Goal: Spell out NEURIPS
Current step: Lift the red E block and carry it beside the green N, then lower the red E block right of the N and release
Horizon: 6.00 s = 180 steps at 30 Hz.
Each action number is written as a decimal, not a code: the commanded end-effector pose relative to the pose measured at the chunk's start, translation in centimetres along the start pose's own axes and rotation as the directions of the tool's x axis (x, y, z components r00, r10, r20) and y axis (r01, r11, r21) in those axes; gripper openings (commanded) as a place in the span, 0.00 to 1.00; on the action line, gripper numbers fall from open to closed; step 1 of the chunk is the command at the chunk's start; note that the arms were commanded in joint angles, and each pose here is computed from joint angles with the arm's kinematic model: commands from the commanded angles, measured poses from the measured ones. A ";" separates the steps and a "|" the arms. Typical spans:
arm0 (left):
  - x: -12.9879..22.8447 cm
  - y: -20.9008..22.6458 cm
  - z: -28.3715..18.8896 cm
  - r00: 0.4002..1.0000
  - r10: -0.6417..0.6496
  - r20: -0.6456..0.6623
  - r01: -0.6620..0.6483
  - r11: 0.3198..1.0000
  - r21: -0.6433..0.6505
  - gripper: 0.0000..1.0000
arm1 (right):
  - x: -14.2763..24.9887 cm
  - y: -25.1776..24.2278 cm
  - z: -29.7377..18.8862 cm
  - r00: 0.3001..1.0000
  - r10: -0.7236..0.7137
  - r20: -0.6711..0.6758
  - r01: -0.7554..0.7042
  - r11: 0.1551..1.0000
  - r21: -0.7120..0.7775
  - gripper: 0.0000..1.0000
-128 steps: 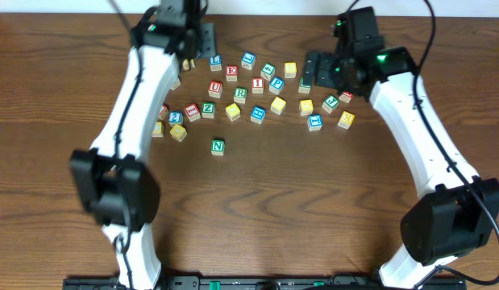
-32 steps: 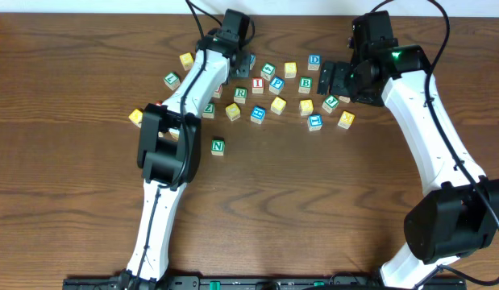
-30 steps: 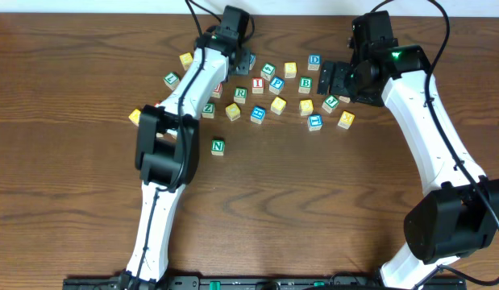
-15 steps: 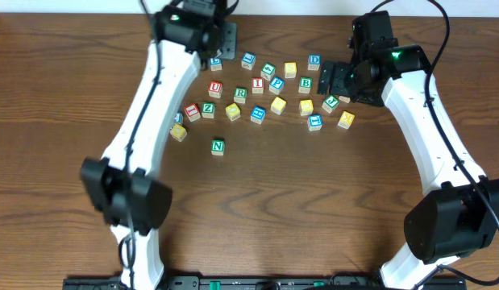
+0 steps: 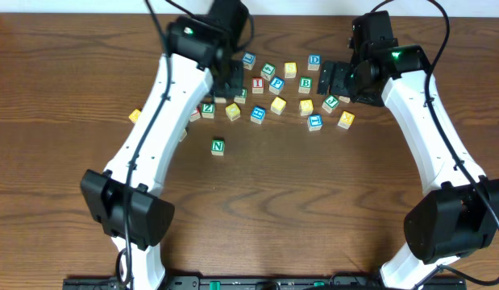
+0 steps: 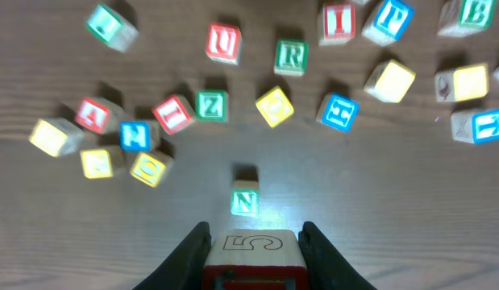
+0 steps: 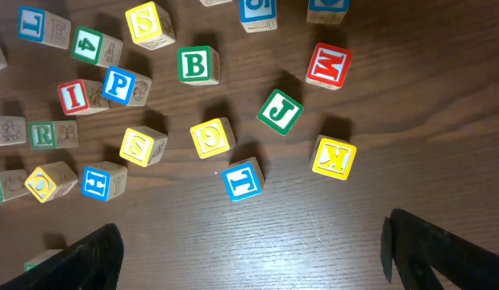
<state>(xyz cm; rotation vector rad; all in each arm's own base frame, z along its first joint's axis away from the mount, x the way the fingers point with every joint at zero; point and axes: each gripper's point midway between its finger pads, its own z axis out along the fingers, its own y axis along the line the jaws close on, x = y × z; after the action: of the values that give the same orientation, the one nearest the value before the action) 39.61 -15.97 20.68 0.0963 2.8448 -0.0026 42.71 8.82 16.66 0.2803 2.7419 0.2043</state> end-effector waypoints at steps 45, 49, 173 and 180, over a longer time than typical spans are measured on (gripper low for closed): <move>8.1 -3.0 14.6 0.992 -0.004 -0.124 0.003 1.000 -0.002 0.27 | -0.3 -0.1 -0.1 1.000 0.005 0.010 -0.005 1.000 0.006 0.99; 8.5 -2.9 15.0 0.991 -0.011 -0.130 0.010 1.000 -0.006 0.27 | -0.3 -0.1 -0.1 1.000 0.005 0.009 -0.005 1.000 0.005 0.99; 9.5 -2.4 17.5 0.984 -0.122 -0.128 0.117 0.992 -0.042 0.37 | -0.3 -0.1 -0.1 1.000 0.005 0.010 -0.005 1.000 0.006 0.99; 9.2 -2.6 17.3 0.983 -0.131 -0.125 0.128 0.991 -0.032 0.37 | -0.3 -0.1 -0.1 1.000 0.005 0.009 -0.006 1.000 0.005 0.99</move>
<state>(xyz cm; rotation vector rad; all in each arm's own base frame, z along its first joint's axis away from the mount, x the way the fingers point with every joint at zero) 34.67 -17.82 0.41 -0.0630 3.0041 0.0312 42.71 8.82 16.66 0.2803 2.7419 0.2043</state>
